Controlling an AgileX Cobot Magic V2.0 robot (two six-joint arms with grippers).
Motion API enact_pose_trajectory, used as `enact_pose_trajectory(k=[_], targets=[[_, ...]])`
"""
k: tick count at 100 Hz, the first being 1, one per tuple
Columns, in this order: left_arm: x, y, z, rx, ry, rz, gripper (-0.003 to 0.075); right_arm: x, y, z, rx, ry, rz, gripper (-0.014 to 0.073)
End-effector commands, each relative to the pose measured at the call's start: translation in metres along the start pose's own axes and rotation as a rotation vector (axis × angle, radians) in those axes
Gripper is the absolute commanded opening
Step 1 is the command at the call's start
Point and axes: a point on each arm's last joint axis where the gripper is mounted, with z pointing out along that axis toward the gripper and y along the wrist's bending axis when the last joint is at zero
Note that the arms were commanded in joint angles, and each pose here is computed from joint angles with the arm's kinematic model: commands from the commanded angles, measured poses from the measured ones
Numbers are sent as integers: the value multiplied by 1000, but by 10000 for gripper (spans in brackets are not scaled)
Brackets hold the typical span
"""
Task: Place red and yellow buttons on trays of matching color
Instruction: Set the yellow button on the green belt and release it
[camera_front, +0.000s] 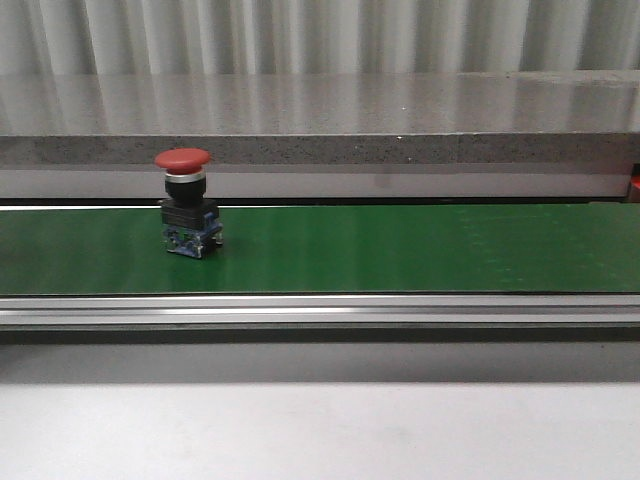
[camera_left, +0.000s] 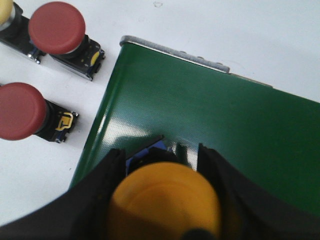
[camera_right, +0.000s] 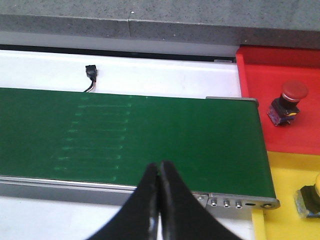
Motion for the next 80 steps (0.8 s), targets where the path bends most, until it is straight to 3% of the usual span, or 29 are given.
enact_pose_trajectory(k=[1, 11, 23, 42, 50, 80], targets=[[-11, -5, -11, 39, -77, 5, -17, -14, 0, -5, 3, -99, -8, -67], [-9, -6, -6, 40, -51, 2, 1, -14, 0, -5, 3, -99, -8, -67], [-8, -6, -4, 36, -36, 1, 113, -14, 0, -5, 3, -99, -8, -67], [-8, -6, -5, 35, -34, 26, 489, -14, 0, -5, 3, -99, -8, -67], [-8, -6, -6, 35, -34, 39, 596, -14, 0, -5, 3, -99, -8, -67], [-18, -11, -41, 67, -141, 135, 619, -14, 0, -5, 3, -99, -8, -67]])
